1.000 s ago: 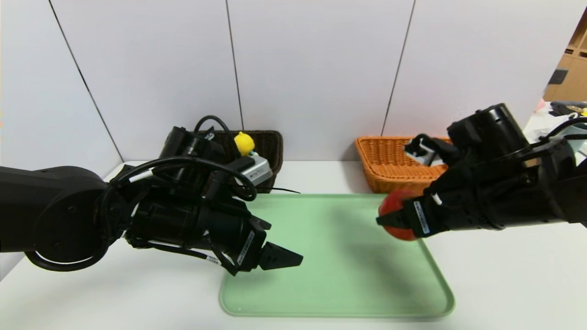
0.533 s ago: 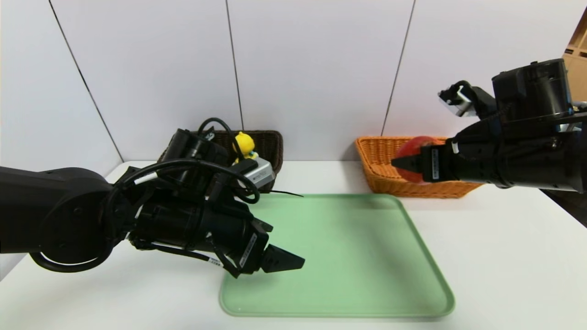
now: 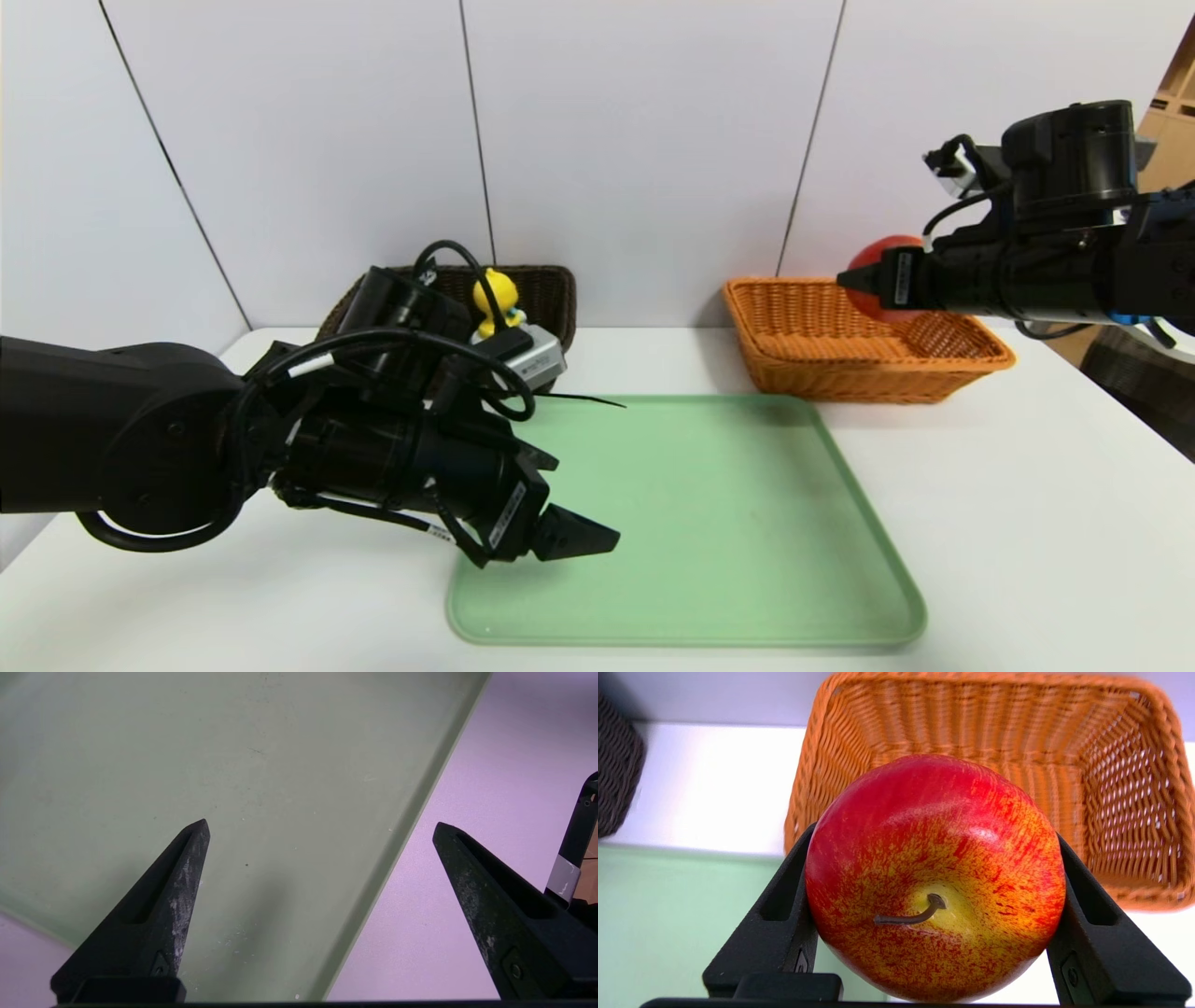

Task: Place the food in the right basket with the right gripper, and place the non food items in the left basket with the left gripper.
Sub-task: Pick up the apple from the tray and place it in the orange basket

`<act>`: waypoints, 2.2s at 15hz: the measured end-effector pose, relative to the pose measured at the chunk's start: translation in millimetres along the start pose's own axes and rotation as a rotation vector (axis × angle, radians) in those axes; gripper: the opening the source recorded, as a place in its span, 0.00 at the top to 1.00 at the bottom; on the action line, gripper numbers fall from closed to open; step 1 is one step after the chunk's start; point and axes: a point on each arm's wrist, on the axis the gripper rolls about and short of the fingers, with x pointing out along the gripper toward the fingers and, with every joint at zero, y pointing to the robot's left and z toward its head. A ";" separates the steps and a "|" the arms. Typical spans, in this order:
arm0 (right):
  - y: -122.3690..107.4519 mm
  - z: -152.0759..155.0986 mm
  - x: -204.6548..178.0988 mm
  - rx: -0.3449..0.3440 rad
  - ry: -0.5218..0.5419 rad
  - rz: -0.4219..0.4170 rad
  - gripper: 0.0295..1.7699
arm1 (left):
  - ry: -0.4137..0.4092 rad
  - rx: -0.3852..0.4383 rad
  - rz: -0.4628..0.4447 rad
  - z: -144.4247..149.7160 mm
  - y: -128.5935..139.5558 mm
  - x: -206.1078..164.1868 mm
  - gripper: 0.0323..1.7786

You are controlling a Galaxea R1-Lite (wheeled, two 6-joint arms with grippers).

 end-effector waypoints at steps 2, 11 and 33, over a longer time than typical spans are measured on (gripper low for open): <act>-6.7 2.6 16.7 -0.006 -0.042 -0.020 0.29 | 0.002 0.000 -0.001 -0.5 0.0 0.2 0.05; -16.3 -2.5 84.0 0.002 -0.014 -0.059 0.29 | 0.011 -0.011 -0.005 -3.3 -0.2 1.0 0.05; -28.1 -16.1 133.7 -0.150 0.153 -0.079 0.15 | -0.001 -0.001 -0.003 -5.0 0.7 3.2 0.05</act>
